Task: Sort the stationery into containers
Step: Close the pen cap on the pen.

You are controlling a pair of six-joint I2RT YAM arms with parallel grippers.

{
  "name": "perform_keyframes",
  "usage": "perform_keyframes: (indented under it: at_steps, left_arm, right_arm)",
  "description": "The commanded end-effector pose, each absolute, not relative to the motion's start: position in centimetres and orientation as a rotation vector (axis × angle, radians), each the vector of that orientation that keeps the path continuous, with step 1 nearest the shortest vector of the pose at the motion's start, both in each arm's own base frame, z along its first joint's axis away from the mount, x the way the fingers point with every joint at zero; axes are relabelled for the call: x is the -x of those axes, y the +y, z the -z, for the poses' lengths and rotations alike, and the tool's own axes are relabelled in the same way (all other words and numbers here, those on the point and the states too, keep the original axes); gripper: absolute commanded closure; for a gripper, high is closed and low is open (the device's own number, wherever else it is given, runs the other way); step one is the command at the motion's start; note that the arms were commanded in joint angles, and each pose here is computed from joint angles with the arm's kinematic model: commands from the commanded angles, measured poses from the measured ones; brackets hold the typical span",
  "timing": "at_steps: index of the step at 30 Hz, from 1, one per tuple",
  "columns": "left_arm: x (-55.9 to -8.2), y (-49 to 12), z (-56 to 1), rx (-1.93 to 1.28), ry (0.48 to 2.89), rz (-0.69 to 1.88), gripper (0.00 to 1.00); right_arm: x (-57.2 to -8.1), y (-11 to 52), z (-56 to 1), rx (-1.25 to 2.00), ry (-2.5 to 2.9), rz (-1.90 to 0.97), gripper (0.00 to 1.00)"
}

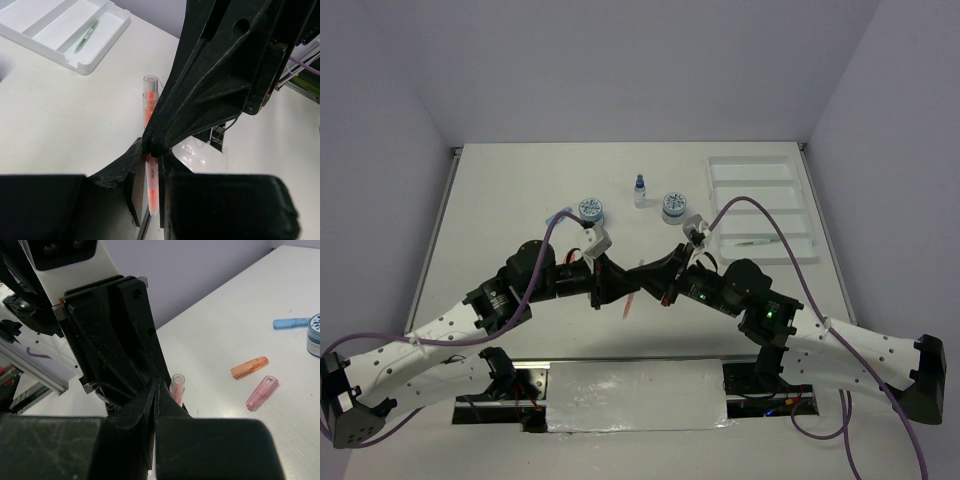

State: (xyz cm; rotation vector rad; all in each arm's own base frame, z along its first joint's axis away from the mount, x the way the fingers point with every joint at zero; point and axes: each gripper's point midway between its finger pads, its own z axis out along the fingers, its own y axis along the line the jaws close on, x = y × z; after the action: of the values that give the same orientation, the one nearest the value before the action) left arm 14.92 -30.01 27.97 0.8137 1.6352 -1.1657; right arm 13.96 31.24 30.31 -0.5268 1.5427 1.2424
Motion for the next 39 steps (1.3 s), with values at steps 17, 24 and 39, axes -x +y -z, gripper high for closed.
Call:
perform_keyframes:
  at_steps: [17, 24, 39]
  left_arm:
    - [-16.0, -30.0, -32.7, -0.748, 1.449, 1.165, 1.0]
    - [-15.1, -29.6, -33.0, -0.765, 1.42, 1.186, 1.0]
    - [-14.8, -29.9, -32.6, -0.791, 1.425, 1.203, 1.0]
  right_arm:
    - [-13.7, 26.2, -40.2, 0.438, 1.36, -1.159, 0.54]
    - [-15.6, 26.9, -39.3, 0.445, 1.415, -1.048, 0.48]
    - [-15.2, 30.1, -37.9, 0.553, 1.442, -1.105, 0.59]
